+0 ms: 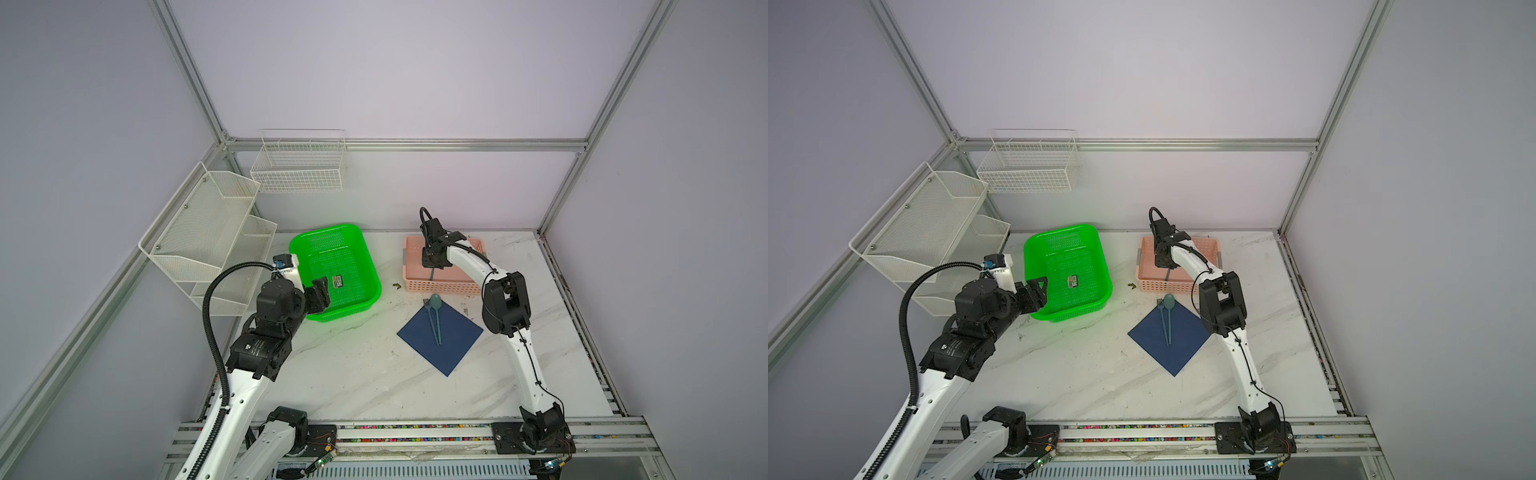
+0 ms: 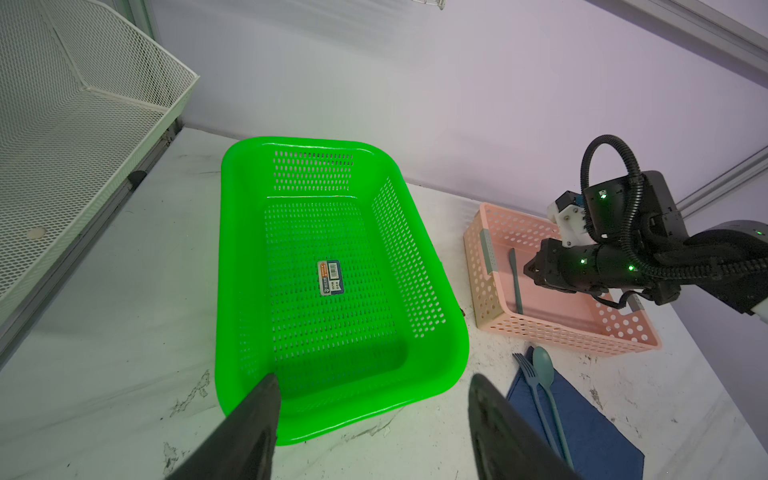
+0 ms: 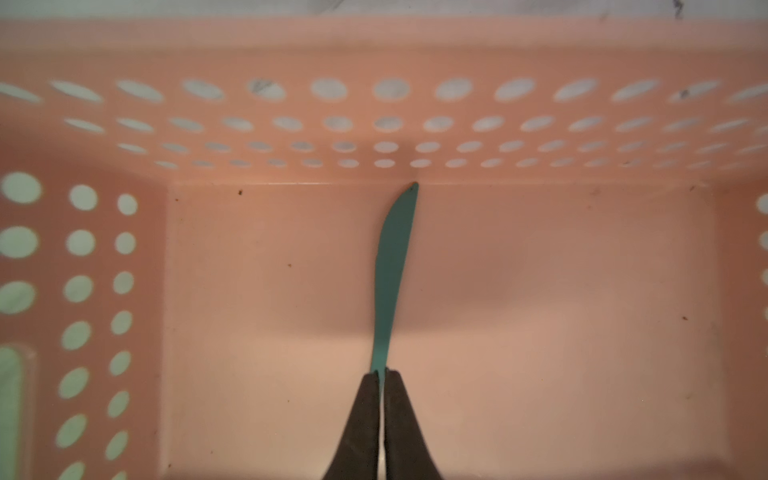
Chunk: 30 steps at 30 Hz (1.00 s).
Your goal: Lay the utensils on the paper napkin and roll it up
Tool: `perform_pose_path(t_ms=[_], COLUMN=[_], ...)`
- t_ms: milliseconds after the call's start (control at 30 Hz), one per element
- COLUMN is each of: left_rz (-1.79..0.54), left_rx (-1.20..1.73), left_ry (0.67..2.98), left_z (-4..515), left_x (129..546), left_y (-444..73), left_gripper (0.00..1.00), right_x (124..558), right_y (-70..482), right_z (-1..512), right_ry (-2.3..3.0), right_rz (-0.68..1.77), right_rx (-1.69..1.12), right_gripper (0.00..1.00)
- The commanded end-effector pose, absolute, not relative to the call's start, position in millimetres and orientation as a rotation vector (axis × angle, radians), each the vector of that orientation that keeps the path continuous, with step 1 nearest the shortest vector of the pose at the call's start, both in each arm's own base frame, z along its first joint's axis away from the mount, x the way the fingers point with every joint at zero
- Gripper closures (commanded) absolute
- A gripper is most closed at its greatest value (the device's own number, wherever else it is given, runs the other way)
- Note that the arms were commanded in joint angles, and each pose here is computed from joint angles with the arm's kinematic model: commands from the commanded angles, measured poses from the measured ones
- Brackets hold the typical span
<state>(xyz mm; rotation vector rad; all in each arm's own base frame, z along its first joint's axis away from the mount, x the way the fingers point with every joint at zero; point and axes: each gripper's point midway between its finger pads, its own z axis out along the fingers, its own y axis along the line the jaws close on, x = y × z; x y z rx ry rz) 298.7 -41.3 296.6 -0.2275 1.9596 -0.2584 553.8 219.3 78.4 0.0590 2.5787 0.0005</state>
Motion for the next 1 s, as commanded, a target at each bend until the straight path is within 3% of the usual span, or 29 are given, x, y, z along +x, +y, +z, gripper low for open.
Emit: perform_pose_path(t_ms=[0,67,167,233,667,967], left_rz=[-0.246,-0.247,-0.248,-0.249,-0.254,-0.239], left_rx=[-0.206,-0.205,-0.206,-0.205,-0.205,-0.207], left_ry=[1.952,1.951,1.951,1.952,1.951,1.947], left_z=[296.8,297.5,297.2,296.9,295.7,293.6], left_x=[299.0,299.2,299.5,299.8,297.7,294.9], left_y=[-41.8,-42.1,-42.2,-42.4,-42.5,-39.8], left_gripper=[0.30,0.30,0.30,0.30,0.30,0.30], right_x=[555.1,554.7,553.2,551.7,540.0,533.8], right_y=[213.0,212.0,212.9,214.0,218.6,211.7], right_z=[129.8,132.8,127.5,115.5,46.6,33.9], right_ry=[2.507,2.504,2.517,2.544,2.706,2.770], right_rz=[0.006,0.004,0.007,0.013,0.042,0.031], right_rx=[0.067,0.070,0.065,0.063,0.059,0.084], right_gripper=[0.89,0.88,0.76,0.74,0.69,0.66])
